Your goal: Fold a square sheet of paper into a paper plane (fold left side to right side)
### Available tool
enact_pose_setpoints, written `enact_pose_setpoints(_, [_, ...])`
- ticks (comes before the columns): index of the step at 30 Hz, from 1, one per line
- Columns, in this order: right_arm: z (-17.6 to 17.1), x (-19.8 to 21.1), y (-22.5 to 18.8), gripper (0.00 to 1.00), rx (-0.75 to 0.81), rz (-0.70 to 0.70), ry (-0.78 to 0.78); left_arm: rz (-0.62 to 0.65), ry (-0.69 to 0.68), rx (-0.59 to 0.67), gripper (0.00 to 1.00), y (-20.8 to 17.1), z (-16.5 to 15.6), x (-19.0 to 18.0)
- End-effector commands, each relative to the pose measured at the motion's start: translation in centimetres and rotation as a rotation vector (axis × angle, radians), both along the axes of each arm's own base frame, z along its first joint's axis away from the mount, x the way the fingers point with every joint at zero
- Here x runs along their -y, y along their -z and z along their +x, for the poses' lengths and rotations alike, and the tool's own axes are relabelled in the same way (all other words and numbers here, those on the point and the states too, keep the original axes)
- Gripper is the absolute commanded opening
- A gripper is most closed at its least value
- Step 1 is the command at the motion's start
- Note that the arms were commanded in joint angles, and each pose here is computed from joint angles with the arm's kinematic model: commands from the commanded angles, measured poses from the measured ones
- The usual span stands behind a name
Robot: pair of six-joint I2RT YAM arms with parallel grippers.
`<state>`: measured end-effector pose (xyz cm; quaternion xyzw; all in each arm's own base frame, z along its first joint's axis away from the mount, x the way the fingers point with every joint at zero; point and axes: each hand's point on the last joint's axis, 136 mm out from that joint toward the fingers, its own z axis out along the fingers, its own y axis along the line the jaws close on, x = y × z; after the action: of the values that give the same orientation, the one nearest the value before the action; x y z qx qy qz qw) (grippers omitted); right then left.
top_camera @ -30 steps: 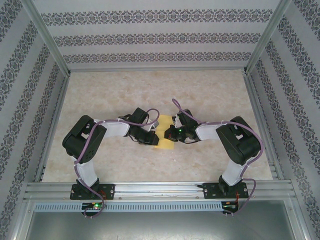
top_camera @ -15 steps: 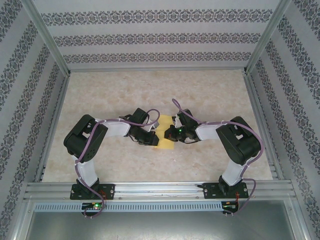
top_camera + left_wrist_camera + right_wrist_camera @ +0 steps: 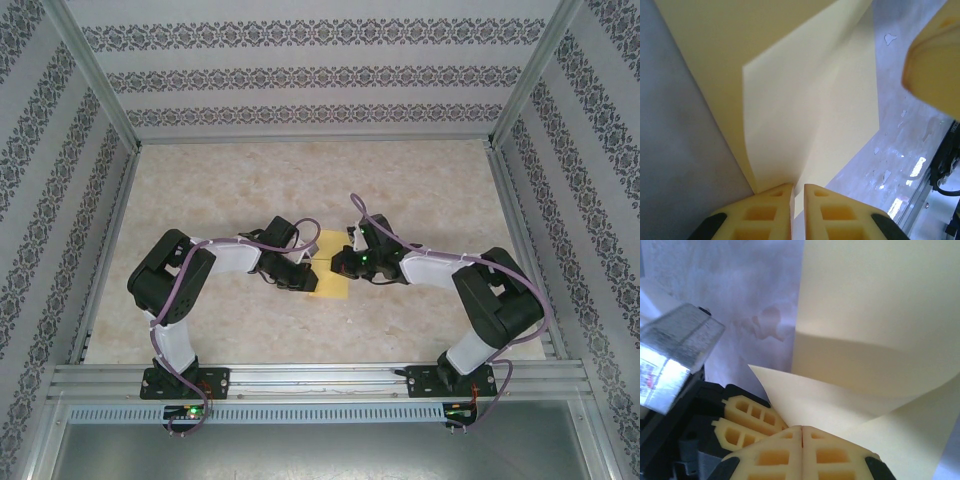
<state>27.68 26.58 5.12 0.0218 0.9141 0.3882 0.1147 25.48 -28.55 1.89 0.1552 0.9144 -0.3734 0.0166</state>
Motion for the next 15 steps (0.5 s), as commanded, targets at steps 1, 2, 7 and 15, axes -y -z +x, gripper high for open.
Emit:
enact_pose_setpoints(1, [0.1,-0.5,0.5,0.00,0.004,-0.021,-0.005,0.085,0.031,-0.029,0.14,2.0,-1.3,-0.8])
enact_pose_setpoints(2, [0.2,-0.7,0.5,0.00,0.005,-0.022,-0.008,0.084,0.035,-0.030,0.14,2.0,-1.3,-0.8])
enact_pose_setpoints(7, [0.6,-1.2,1.3,0.00,-0.002,-0.049,0.005,0.084,0.039,-0.029,0.13,2.2,-1.3,-0.7])
enact_pose_setpoints(15, [1.3,-1.6,2.1,0.00,0.004,-0.081,0.017,0.098,0.044,-0.032,0.13,2.4,-1.4,-0.8])
